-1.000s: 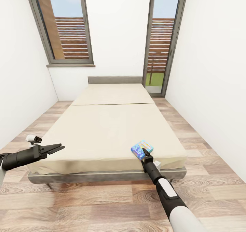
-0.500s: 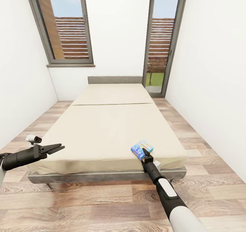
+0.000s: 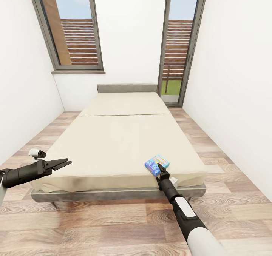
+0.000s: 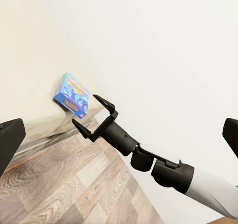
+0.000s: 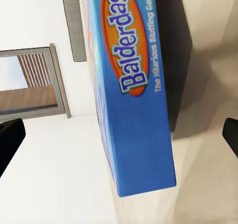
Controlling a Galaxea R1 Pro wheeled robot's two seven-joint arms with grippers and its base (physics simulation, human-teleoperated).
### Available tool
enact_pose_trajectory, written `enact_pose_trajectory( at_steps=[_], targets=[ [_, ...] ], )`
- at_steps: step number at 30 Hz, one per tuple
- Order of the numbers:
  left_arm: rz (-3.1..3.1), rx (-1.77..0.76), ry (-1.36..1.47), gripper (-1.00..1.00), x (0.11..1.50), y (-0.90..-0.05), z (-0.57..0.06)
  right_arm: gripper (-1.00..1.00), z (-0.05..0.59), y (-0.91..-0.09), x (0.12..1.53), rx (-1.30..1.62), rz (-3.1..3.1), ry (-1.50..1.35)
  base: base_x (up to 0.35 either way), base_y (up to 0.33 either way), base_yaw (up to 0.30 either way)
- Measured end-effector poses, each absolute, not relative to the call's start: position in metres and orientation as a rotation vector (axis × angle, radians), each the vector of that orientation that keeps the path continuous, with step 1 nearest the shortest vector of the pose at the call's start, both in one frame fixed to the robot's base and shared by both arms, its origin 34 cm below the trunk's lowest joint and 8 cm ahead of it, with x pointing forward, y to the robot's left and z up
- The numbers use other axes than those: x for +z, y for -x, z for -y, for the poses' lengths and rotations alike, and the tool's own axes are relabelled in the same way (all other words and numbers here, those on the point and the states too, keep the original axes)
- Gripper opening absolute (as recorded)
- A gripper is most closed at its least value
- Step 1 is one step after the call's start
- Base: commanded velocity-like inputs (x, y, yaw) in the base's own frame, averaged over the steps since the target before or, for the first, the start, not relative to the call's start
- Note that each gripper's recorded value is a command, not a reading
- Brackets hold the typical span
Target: Put all the toys in the child's room - the three board games (two on the bed and one on the table), the two jigsaw puzzles on the table, and the tennis ball on the table - inside the toy box on the table in the child's room.
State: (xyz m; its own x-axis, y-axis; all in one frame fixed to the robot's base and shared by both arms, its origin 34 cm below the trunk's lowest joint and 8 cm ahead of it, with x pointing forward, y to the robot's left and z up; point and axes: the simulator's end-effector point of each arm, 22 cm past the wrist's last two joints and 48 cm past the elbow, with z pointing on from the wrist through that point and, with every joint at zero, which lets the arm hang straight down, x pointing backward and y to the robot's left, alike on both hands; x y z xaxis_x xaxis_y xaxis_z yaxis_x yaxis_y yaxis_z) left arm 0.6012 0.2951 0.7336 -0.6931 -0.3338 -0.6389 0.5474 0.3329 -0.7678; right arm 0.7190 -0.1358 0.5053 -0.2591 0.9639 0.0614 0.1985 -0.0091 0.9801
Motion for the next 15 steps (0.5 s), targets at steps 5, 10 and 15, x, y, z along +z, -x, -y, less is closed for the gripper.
enact_pose_trajectory(
  at_steps=[5, 10, 15],
  targets=[
    [-1.835, -1.459, -0.189, 1.0, 0.7333, -0.6011, -0.2951, 1.0, 0.1358, -0.719, 0.5053, 1.334, -1.54, -1.244, 0.0, 0.01, 0.0],
    [-1.836, -1.459, -0.189, 1.0, 0.7331, -0.6011, -0.2951, 1.0, 0.1357, -0.719, 0.5053, 1.334, -1.541, -1.243, 0.0, 0.048, 0.0],
    [-1.837, -1.459, -0.189, 1.0, 0.733, -0.6011, -0.2948, 1.0, 0.1357, -0.719, 0.5053, 1.334, -1.541, -1.243, 0.0, 0.015, 0.0]
  ],
)
